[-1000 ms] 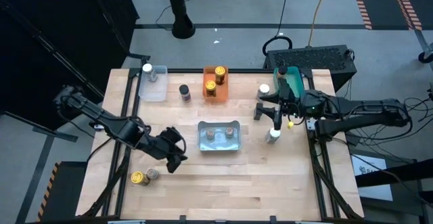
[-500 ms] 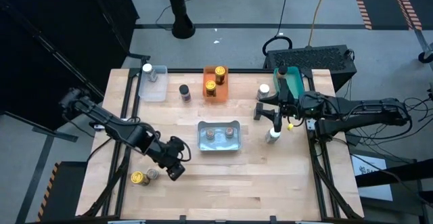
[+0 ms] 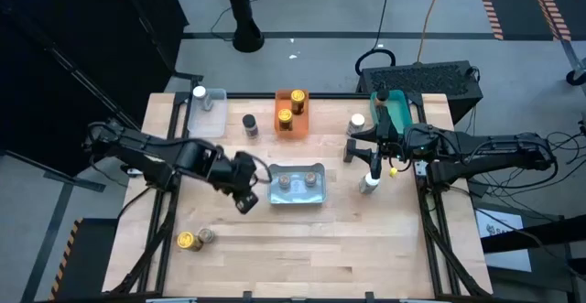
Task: Sort spices by type
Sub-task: Put the bottom white seasoning bottle into the transparent bin
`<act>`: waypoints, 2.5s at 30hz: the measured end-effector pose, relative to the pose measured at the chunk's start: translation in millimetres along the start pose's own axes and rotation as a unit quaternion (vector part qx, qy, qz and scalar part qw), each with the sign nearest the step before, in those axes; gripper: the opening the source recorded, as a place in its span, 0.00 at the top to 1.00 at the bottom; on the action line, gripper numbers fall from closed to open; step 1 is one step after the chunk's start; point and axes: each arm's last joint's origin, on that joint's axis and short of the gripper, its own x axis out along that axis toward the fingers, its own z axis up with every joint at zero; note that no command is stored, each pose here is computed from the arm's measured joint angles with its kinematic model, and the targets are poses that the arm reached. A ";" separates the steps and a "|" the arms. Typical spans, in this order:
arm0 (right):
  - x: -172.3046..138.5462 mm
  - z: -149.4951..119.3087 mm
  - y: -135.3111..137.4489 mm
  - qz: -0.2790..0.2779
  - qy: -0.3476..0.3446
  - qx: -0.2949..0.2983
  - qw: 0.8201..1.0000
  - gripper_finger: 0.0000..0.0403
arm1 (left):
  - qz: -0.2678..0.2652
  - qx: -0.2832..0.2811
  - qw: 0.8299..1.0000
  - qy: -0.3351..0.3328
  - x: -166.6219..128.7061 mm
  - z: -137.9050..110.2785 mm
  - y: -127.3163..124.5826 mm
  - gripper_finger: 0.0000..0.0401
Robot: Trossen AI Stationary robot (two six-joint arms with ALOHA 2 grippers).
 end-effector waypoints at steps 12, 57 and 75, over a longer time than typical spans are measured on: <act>-0.1 -3.9 -2.8 -0.033 0.015 -0.008 0.999 0.47 | 0.038 0.055 0.996 -0.056 -6.9 46.7 35.4 0.84; -15.9 -25.0 -12.8 -0.203 0.298 0.137 0.922 0.47 | -0.007 0.171 0.974 -0.147 -9.1 50.3 9.9 0.84; 21.9 -23.4 11.0 -0.169 0.499 0.162 0.834 0.47 | 0.027 0.254 0.949 -0.183 -10.3 48.6 3.3 0.84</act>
